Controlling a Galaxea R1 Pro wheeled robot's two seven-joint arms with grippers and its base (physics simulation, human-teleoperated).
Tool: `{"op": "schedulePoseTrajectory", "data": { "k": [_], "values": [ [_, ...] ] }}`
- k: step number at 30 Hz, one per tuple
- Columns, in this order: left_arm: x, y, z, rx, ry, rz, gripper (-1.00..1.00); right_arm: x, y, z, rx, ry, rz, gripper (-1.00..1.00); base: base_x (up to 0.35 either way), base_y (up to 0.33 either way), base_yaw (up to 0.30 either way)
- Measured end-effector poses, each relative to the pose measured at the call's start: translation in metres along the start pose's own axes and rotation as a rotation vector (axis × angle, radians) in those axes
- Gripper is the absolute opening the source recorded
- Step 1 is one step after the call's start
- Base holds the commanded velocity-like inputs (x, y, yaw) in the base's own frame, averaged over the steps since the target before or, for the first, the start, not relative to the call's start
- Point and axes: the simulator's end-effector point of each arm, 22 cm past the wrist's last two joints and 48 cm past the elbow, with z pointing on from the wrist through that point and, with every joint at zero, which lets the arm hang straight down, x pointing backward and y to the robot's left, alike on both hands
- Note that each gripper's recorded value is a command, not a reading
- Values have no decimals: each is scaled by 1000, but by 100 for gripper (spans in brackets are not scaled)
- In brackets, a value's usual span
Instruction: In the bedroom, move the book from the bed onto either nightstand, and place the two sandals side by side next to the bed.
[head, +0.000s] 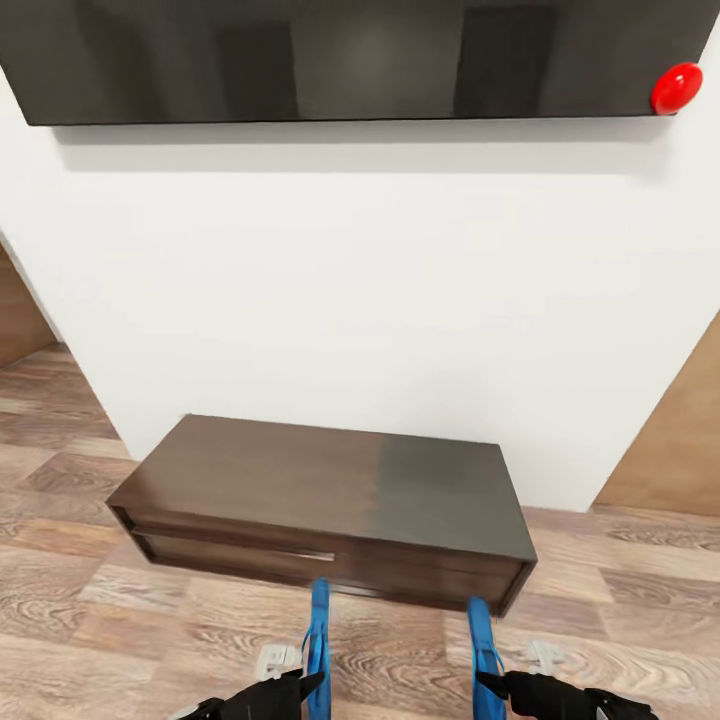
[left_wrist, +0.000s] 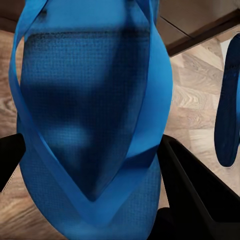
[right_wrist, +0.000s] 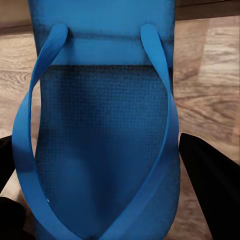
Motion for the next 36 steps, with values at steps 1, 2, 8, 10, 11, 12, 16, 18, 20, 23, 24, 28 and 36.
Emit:
{"op": "schedulePoseTrajectory", "data": {
  "k": [1,2,8,10,11,12,16,18,20,23,24,28,36],
  "values": [
    [0,0,0,0,0,0,-100,0,0,0,0,0,0,-100,0,0,292],
    [0,0,0,0,0,0,-100,0,0,0,1,0,0,-100,0,0,292],
    [0,0,0,0,-1,-1,-100,0,0,0,1,0,0,-100,0,0,292],
    [0,0,0,0,-1,-1,-100,0,0,0,1,0,0,-100,0,0,292],
    [0,0,0,0,0,0,-100,0,0,0,1,0,0,-100,0,0,292],
    [0,0,0,0,-1,-1,-100,0,0,0,1,0,0,-100,0,0,292],
    [0,0,0,1,0,-1,-100,0,0,0,1,-1,-1,-100,0,0,292],
    [0,0,-1,6,0,-2,-100,0,0,0,0,0,0,-100,0,0,292],
    [0,-2,-2,16,0,-3,-100,0,0,0,-1,0,0,-100,0,0,292],
    [0,-4,-1,22,0,-2,-100,0,0,0,-1,0,0,-100,0,0,292],
    [0,-4,-1,22,0,-1,-100,0,0,0,-1,0,0,-100,0,0,292],
    [0,-4,-1,22,-1,-1,-100,0,0,0,1,-1,-1,-100,0,0,292],
    [0,-4,-1,24,1,1,-100,0,0,0,-2,0,0,-100,0,0,292]
  ]
}}
